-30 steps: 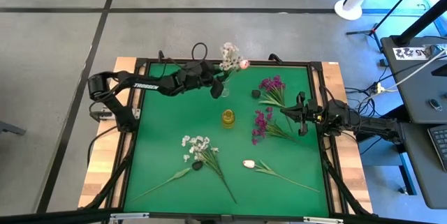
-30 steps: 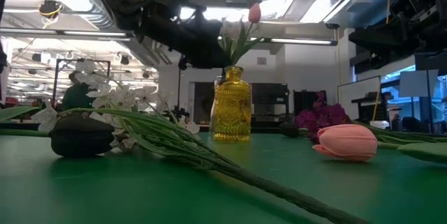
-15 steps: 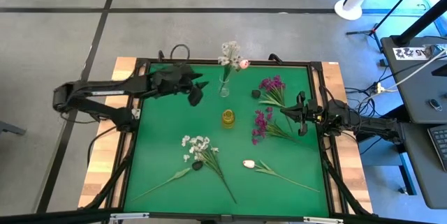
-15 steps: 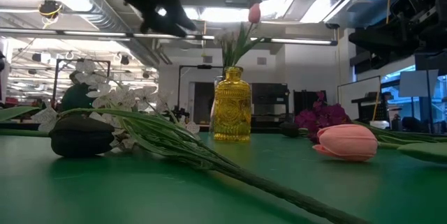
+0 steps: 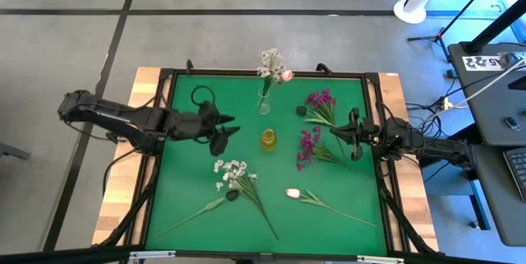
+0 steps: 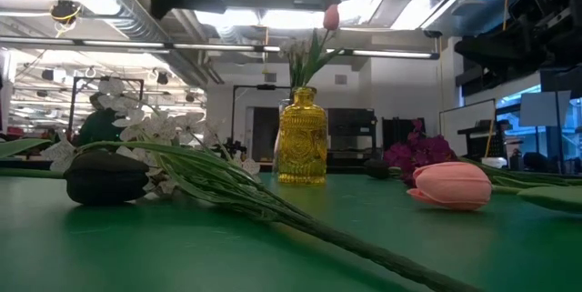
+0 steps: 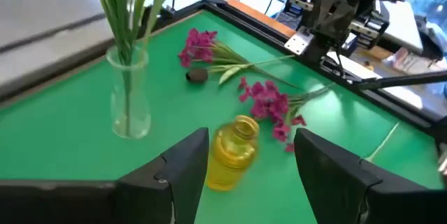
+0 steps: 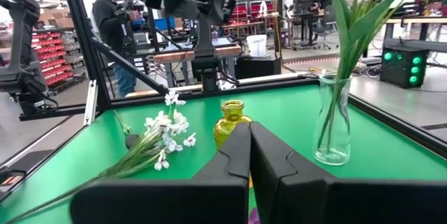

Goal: Sort flowers into vase by color
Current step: Put the bottom purple flowers into the yellow vase

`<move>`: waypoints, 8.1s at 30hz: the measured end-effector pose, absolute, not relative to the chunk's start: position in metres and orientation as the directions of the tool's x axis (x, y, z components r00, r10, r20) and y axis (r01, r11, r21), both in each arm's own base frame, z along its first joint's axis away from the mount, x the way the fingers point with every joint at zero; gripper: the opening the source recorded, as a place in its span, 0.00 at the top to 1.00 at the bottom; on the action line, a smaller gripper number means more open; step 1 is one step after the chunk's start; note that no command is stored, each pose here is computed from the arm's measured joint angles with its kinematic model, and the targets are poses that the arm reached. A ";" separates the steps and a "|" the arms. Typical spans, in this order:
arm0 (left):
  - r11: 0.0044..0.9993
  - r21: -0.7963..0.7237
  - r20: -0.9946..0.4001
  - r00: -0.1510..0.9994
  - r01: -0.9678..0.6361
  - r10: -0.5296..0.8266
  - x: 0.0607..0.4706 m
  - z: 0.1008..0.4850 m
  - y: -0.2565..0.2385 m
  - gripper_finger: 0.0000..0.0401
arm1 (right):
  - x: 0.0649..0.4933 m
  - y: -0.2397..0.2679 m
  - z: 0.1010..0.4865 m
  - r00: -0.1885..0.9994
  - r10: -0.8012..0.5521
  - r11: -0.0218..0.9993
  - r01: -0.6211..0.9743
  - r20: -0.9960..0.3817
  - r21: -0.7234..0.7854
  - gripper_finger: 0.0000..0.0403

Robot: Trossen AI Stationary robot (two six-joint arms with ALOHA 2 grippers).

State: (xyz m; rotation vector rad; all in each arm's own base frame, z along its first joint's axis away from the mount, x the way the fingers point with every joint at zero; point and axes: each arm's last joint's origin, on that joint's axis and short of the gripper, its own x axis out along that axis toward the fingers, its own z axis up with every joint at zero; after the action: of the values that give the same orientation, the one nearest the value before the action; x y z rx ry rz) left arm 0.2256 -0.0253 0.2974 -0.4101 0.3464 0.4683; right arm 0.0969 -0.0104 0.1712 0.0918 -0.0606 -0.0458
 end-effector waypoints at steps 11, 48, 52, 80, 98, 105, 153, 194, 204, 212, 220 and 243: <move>0.774 -0.389 -0.473 0.830 -0.499 0.297 0.238 0.273 -0.067 0.49 | 0.097 -0.010 0.172 0.997 -0.044 0.992 0.036 0.063 0.118 1.00; 0.819 -0.272 -0.705 0.684 -0.506 0.188 0.257 0.283 -0.138 0.49 | 0.098 -0.005 0.198 0.985 0.151 0.982 -0.159 0.082 0.102 0.79; 0.855 -0.190 -0.665 0.704 -0.482 0.249 0.258 0.288 -0.137 0.49 | 0.103 -0.005 0.202 0.987 0.151 0.983 -0.144 -0.054 0.112 0.69; 0.959 -0.009 -0.356 0.897 -0.284 0.262 0.243 0.330 -0.164 0.49 | 0.174 -0.015 0.160 0.573 0.110 0.973 0.105 -0.812 0.206 0.64; 0.969 -0.120 -0.125 0.972 -0.215 0.200 0.224 0.279 -0.150 0.49 | 0.204 0.037 0.182 0.233 -0.098 0.995 0.012 -0.967 -0.098 0.55; 0.968 -0.140 -0.102 0.976 -0.207 0.194 0.218 0.267 -0.145 0.49 | 0.206 0.035 0.179 0.232 -0.099 0.993 0.079 -0.968 -0.083 0.37; 0.967 -0.167 -0.099 0.979 -0.194 0.179 0.218 0.268 -0.146 0.49 | 0.195 0.016 0.218 0.608 0.126 0.959 0.128 -0.784 0.254 0.96; 0.853 -0.133 -0.218 0.854 -0.505 0.472 0.229 0.274 -0.047 0.49 | 0.280 -0.017 0.285 0.895 0.333 0.937 -0.278 0.296 -0.211 0.98; 0.887 -0.170 -0.180 0.899 -0.429 0.400 0.217 0.277 -0.028 0.49 | 0.291 -0.034 0.269 0.912 0.299 0.946 -0.246 0.282 -0.209 0.98; 0.887 -0.253 -0.094 0.922 -0.387 0.375 0.201 0.239 -0.024 0.49 | 0.301 -0.036 0.252 0.921 0.299 0.947 -0.255 0.249 -0.194 0.98; 0.878 -0.287 -0.100 0.924 -0.382 0.370 0.197 0.230 -0.023 0.49 | 0.303 -0.036 0.249 0.923 0.292 0.946 -0.241 0.251 -0.215 0.98; 0.882 -0.294 -0.091 0.929 -0.368 0.358 0.197 0.231 -0.024 0.49 | 0.314 -0.049 0.229 0.954 0.246 0.959 -0.214 0.173 -0.187 0.98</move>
State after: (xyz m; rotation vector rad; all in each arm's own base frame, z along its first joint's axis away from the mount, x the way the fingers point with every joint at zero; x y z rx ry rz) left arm 0.1972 -0.0236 0.2311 -0.3130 0.0341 0.3780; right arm 0.3141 -0.0487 0.2287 -0.1678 -0.1963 0.2348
